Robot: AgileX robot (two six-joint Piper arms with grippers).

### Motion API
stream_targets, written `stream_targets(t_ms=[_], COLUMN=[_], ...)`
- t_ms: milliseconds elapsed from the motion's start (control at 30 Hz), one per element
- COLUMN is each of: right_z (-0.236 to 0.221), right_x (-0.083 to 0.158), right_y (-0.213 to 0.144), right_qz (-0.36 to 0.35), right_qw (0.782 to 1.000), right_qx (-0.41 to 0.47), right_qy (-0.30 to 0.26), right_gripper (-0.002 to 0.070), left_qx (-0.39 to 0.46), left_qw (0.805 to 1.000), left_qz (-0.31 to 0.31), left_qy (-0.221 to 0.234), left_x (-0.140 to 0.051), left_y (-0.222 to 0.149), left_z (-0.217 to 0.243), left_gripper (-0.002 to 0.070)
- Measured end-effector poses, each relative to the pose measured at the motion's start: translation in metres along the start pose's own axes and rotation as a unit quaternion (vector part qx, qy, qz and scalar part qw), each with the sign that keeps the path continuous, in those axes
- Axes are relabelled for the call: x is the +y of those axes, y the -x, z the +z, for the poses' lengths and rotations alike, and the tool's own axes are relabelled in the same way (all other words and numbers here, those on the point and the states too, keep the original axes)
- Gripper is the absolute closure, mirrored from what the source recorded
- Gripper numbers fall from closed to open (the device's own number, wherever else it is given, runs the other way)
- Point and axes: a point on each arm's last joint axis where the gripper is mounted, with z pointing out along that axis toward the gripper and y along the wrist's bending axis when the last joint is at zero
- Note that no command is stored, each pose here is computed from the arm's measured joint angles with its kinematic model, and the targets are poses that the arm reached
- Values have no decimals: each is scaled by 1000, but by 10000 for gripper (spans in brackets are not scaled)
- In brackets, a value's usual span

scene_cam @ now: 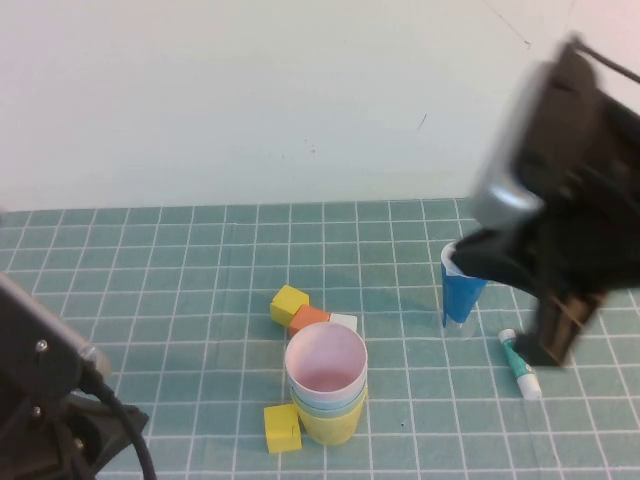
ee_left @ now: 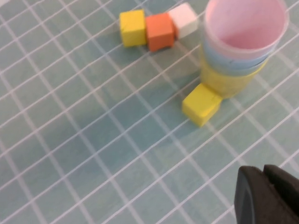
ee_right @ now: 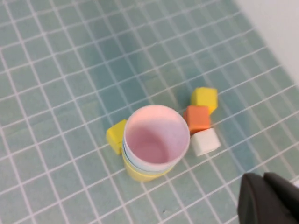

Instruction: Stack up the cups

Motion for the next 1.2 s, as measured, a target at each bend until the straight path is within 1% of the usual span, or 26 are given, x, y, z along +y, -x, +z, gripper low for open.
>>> stream_targets(t_ms=[100,200,367,467,600,800,967,1200], right_z=[-19,-29,-32,-28,-25,-26,-27,-17], right_x=[13,23,39,44,45,38,36,36], right_y=[-27,-50,-87,-99,-103,-94,-91,-94], right_qz=[-4,-2,0,2,11,17,15,18], right_qw=[999,998,998,998,998,992,989,993], right_qx=[-38,-56,-48,-41,-47,-103,-120,-93], right_qy=[-28,-41,-42,-40,-40,-76,-89,-74], right_gripper=[678,678,678,678,678,678,678,678], left_qx=[-9,-28,-101,-142,-172,-187,-166,-137], left_qw=[1000,999,994,990,985,982,985,989], left_qz=[-20,-28,-25,-17,-11,-38,-44,-46], left_qy=[-16,-23,-20,-14,-7,-12,-16,-18], left_x=[-3,-5,-7,-8,-10,-13,-14,-15], left_y=[1,1,-5,-14,-34,-64,-77,-86], left_z=[-1,-9,-41,-63,-75,-76,-70,-59], left_gripper=[676,676,676,676,677,677,676,677])
